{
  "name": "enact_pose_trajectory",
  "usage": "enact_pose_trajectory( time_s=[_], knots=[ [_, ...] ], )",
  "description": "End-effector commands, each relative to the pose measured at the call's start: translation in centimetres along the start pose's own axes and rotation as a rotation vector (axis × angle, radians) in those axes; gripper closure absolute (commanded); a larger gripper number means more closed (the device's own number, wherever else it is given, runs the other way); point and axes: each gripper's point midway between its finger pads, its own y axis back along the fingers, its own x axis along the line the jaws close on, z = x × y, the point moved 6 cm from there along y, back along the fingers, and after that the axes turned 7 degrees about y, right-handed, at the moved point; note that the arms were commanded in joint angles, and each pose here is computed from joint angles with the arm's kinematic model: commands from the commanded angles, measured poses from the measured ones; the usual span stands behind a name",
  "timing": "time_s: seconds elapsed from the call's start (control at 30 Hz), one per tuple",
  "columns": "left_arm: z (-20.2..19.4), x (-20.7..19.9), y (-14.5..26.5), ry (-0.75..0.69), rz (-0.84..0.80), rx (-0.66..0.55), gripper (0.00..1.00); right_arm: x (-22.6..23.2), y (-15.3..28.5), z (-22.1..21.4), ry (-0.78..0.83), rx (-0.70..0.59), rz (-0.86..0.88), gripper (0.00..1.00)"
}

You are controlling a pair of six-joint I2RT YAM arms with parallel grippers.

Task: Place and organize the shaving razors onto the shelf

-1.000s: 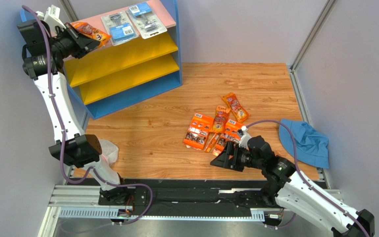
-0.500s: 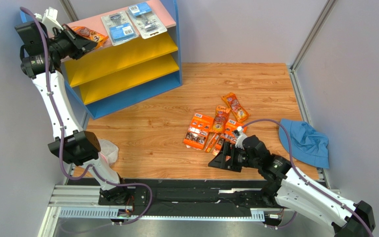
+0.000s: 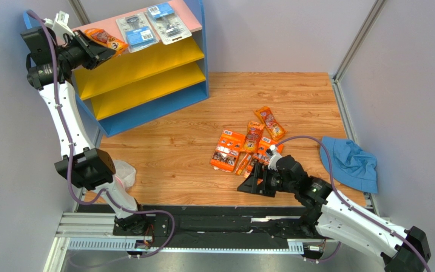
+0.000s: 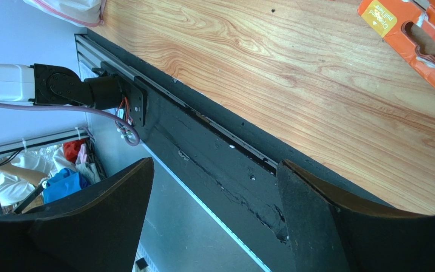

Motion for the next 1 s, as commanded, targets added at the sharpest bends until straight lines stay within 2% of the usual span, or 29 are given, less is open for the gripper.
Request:
enact_pose_trajectory(
  time_s=[0.0,0.17,0.53,0.8,0.97],
  knots=[
    [0.5,-0.5,0.3,-0.021,-0.03,-0.018,0.75,1.9,0.4,1.5,0.02,-0.063,0.052,0.17],
    [0.6,-1.0,0.6,-0.024,-0.029,-0.029,0.61,1.9,0.3,1.4,0.019,-0.062,0.055,0.17],
    [0.4,-2.6,2.0,-0.041,0.002,-0.077,0.45,2.0,0.3,1.2,0.024,-0.069,0.061,0.17],
    [0.0,-3.6,3.2,-0.056,0.046,-0.118,0.43,2.1,0.4,1.0,0.026,-0.07,0.066,0.17],
    [0.6,-3.8,4.0,-0.065,0.131,-0.192,0.45,2.1,0.6,0.9,0.025,-0.075,0.073,0.17]
  ],
)
